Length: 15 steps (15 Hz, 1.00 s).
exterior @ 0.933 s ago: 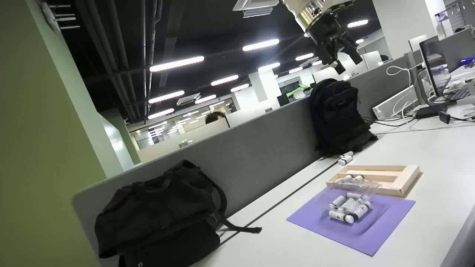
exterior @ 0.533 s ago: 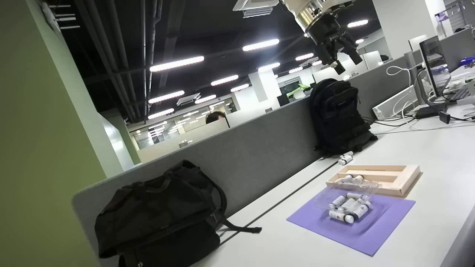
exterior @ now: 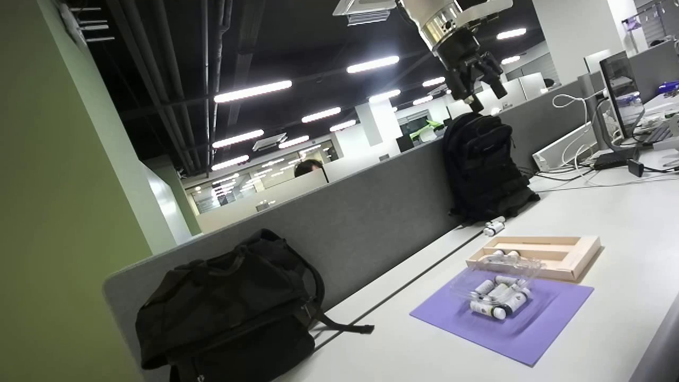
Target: Pick up two white objects and put them into the wooden tray.
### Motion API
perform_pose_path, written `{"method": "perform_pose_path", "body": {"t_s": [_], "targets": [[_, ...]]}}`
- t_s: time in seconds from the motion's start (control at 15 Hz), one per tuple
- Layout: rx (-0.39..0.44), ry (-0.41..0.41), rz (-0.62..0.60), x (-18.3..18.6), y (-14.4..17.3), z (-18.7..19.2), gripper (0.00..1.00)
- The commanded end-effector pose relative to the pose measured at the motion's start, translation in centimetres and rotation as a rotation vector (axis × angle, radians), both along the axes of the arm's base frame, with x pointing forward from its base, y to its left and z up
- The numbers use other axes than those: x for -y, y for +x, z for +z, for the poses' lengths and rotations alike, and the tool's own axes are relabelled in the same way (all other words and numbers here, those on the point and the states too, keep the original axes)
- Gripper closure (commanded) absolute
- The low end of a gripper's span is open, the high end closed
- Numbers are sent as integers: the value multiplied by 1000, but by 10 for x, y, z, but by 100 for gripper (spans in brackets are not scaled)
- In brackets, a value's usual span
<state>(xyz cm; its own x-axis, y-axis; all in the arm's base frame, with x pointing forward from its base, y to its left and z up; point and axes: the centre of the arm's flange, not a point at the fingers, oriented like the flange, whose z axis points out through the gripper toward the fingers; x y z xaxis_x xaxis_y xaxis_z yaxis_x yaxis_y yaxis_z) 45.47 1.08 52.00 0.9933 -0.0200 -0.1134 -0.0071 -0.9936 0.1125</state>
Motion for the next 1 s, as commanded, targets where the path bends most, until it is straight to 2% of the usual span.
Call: {"method": "perform_pose_path", "body": {"t_s": [0.0,0.27,0.4,0.47,0.6,0.87,0.93], "targets": [[106,-86,-19,26,83,-26,0],[321,-241,-8,57,163,-67,0],[379,-306,-5,70,195,-80,0],[358,-349,25,75,208,-85,0],[241,-440,106,86,224,-92,0],[13,-544,122,101,236,-97,0],[87,-498,114,98,209,-109,0]]}}
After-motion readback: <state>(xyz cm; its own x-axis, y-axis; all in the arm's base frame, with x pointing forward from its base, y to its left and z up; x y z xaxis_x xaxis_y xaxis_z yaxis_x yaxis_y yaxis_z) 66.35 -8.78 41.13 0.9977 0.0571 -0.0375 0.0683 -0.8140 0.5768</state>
